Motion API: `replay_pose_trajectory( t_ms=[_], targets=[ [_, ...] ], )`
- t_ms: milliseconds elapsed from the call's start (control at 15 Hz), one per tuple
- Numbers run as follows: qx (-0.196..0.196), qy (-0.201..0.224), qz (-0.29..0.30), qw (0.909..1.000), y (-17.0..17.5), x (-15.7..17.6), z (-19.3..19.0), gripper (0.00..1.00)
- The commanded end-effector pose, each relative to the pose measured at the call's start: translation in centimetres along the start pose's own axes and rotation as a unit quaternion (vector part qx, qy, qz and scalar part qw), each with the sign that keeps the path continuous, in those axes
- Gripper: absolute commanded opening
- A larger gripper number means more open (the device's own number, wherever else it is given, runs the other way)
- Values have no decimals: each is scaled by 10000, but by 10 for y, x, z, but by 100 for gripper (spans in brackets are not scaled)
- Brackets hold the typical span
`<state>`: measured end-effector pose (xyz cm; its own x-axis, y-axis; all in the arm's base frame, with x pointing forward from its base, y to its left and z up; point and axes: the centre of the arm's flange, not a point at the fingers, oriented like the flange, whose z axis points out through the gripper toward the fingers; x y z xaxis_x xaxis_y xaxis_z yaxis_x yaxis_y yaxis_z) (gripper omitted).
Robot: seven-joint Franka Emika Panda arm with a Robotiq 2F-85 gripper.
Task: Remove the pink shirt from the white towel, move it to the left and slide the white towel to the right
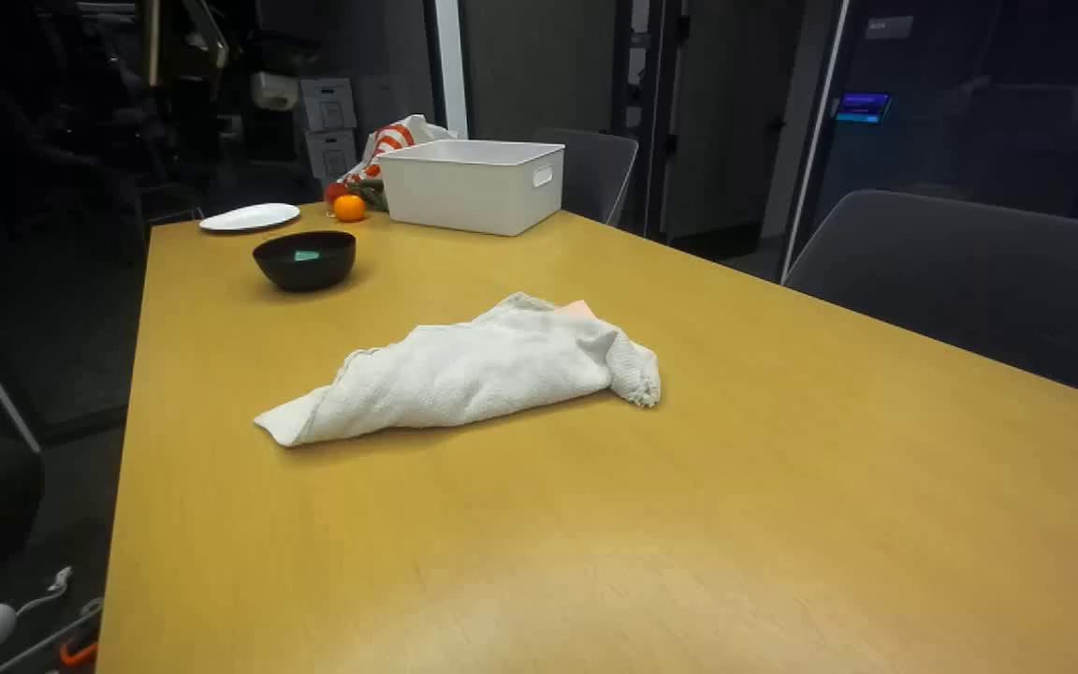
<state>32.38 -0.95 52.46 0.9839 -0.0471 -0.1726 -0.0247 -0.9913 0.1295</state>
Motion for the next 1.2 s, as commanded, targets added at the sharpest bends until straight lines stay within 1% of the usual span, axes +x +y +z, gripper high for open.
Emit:
replay_pose_trajectory(
  t_ms=[0, 333, 467, 600, 733, 867, 933, 1000, 1067, 1133],
  targets=[
    [1, 24, 3, 10000, 0, 0, -2, 100],
    [3, 77, 9, 10000, 1, -1, -6, 100],
    [-27, 91, -164, 9998, -15, 8, 7, 100],
    [36, 159, -345, 9993, -41, 23, 20, 100],
    [70, 420, -608, 9972, -74, 39, 29, 100],
    [22, 688, -859, 9939, -106, 56, 32, 100],
    [-114, 898, -998, 9909, -119, 65, 33, 100],
    [-286, 1150, -1183, 9859, -132, 75, 34, 100],
    [-423, 1299, -1304, 9820, -143, 87, 36, 100],
    [-478, 1462, -1459, 9773, -152, 97, 38, 100]
  ],
)
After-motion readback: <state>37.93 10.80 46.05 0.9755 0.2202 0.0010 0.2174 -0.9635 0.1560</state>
